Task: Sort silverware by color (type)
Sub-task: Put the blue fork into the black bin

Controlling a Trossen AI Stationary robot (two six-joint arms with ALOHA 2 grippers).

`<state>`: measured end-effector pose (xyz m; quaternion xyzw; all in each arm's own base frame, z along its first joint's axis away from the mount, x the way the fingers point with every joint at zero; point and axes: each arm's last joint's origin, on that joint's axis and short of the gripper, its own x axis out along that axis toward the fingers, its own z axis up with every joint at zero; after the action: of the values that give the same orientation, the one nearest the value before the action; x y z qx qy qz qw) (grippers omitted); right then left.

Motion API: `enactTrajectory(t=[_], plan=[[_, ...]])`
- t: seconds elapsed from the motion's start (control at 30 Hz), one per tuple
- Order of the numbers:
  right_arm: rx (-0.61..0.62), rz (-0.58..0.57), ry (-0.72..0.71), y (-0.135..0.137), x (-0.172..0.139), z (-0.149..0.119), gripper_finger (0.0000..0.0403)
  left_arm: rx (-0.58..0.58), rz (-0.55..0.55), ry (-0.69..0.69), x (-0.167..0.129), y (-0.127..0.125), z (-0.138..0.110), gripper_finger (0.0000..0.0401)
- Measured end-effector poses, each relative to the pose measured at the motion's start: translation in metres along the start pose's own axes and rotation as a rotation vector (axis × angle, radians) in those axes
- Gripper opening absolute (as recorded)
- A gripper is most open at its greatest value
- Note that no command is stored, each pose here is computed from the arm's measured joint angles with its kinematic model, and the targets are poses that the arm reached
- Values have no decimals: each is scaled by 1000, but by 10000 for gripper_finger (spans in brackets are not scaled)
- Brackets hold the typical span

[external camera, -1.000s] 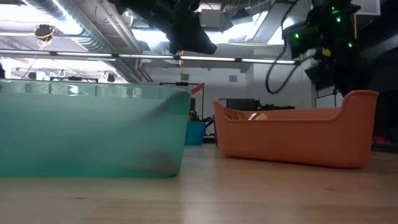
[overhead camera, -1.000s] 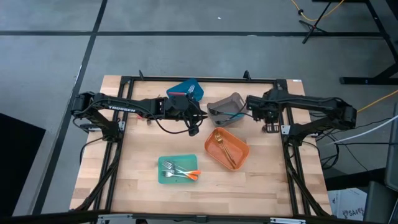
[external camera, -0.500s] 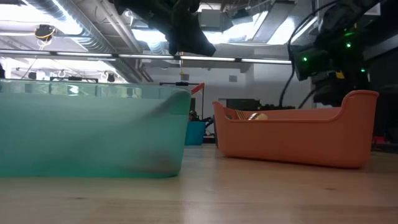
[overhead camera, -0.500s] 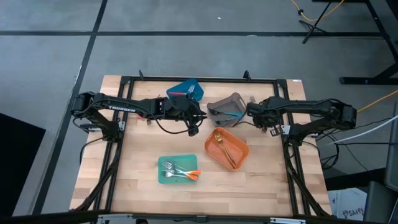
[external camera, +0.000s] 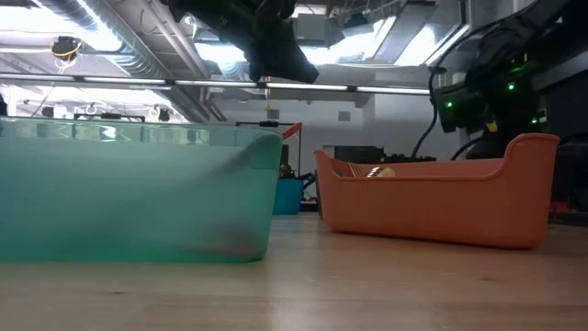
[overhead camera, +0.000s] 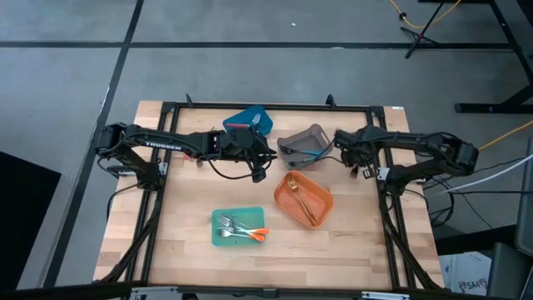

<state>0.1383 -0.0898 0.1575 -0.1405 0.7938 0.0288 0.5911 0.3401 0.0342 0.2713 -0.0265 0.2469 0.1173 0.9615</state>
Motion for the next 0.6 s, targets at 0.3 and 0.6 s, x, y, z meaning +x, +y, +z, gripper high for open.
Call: enactTrajectory(t=[0.3, 0.6], plan=[[-12, 3, -64, -12, 4, -4, 67, 1, 0, 3, 0, 0, 0, 64], [-99, 27, -53, -3, 16, -5, 67, 1, 0, 5, 0, 0, -1, 64]])
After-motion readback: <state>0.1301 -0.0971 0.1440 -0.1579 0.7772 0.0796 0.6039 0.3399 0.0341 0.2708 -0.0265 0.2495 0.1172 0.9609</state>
